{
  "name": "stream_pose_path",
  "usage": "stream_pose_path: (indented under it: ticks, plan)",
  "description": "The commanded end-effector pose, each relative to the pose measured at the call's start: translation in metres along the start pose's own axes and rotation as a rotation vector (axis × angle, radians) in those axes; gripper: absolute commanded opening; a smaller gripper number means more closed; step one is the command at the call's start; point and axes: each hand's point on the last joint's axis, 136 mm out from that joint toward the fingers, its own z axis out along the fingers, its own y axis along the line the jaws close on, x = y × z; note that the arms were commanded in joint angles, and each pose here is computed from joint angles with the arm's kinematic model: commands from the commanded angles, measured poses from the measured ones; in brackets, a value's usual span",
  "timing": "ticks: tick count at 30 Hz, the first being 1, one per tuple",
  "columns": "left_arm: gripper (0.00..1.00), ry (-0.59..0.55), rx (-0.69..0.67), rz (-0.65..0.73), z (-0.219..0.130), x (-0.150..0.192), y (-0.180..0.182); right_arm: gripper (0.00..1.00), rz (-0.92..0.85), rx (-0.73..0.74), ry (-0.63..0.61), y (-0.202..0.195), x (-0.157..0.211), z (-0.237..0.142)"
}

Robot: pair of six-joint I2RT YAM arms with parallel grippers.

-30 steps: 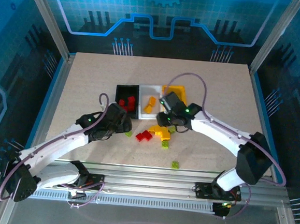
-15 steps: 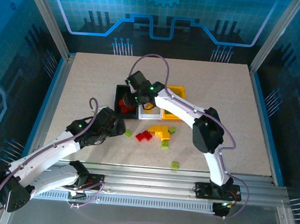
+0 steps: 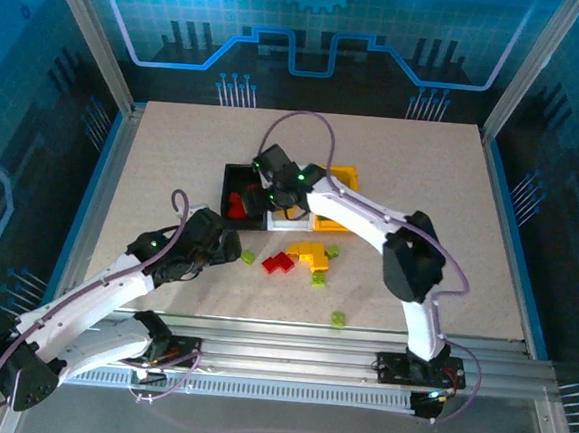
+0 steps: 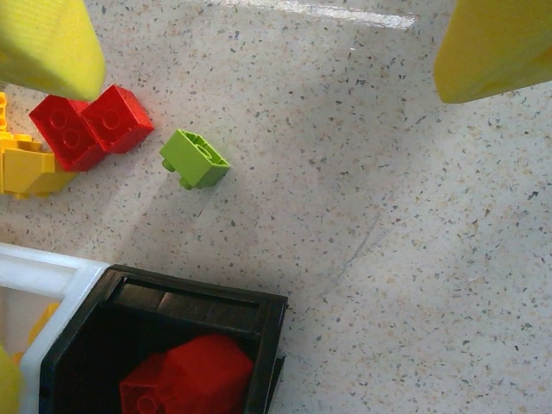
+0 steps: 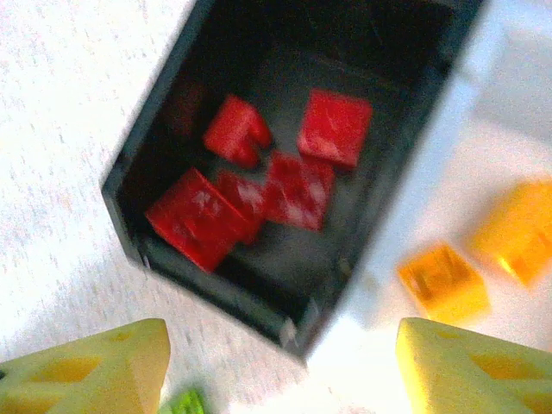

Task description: Sort the legos into containers by color

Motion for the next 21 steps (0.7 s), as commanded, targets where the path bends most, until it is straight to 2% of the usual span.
stream_pose_path:
  ticks: [1, 8, 14, 17, 21]
  plan:
    - [0.99, -0.005, 0.018, 0.008, 0.001, -0.003, -0.003, 0.72, 0.046, 0.063, -0.001, -0.021, 0.031, -0.042]
    - [0.99, 0.014, 0.033, 0.005, 0.015, -0.004, -0.013, 0.75, 0.082, 0.206, 0.239, -0.077, 0.180, -0.085]
    - [0.99, 0.038, 0.039, 0.001, 0.027, 0.001, -0.016, 0.76, 0.116, 0.240, 0.474, -0.079, 0.289, -0.105]
    - [0.99, 0.044, 0.041, -0.004, 0.030, 0.003, -0.017, 0.76, 0.092, 0.254, 0.533, -0.075, 0.315, -0.103]
    - [0.99, 0.053, 0.031, 0.000, 0.033, 0.006, -0.015, 0.75, 0.086, 0.271, 0.537, -0.073, 0.319, -0.091]
